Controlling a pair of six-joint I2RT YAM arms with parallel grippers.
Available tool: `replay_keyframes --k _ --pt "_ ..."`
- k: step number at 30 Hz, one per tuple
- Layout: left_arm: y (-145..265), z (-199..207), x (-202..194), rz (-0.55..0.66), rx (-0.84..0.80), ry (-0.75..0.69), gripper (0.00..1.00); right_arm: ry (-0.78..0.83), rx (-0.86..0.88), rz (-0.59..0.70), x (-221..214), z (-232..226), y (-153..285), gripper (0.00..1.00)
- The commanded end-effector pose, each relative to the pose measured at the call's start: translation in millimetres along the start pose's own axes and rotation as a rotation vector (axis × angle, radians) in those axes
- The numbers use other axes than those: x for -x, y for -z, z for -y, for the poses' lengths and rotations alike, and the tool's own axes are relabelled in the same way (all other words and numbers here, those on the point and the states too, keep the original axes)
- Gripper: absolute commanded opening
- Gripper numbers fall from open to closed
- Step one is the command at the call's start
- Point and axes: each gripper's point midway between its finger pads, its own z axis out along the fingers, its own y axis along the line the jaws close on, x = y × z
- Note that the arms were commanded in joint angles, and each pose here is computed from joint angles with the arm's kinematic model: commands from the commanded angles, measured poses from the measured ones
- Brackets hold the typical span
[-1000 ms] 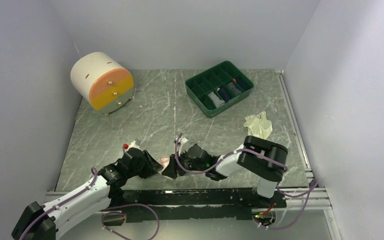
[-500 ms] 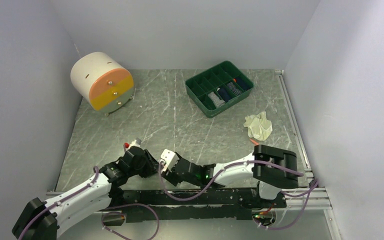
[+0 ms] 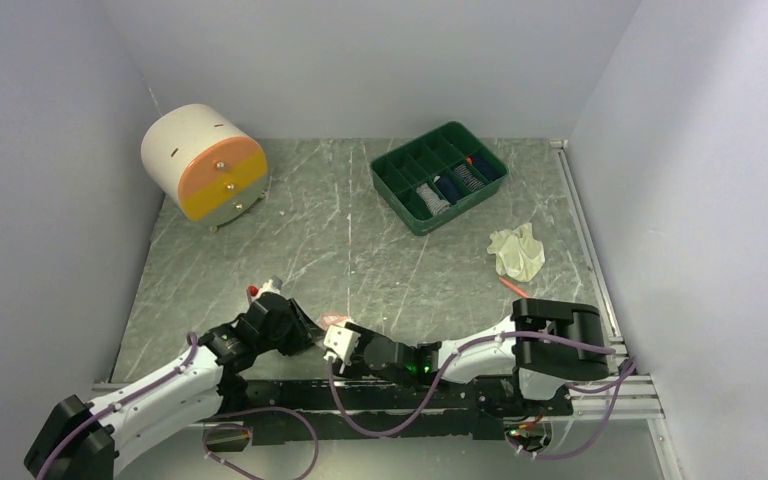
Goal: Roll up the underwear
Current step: Roll the underwear to the center of the board.
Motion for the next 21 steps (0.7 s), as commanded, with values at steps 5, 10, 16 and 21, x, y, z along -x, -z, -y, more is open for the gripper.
replay_keyframes --k 5,10,16,21 --pt "0.7 -42.4 -5.7 -0.007 0.166 -0.027 0.40 0.060 0.025 0.125 38.4 -4.0 -12.2 0.56" --pt "3.1 -45.6 -7.0 -0.009 0.172 -0.023 0.41 0.109 0.045 0.095 34.6 -10.8 -27.3 0.54" --pt "3.9 -46.6 -8.0 -0.011 0.171 -0.018 0.42 0.140 0.024 0.000 8.5 -12.1 -41.5 0.47" --pt "3.4 -47.8 -9.2 -0.017 0.175 -0.020 0.42 0.125 -0.077 -0.079 -21.8 3.7 -36.9 0.45"
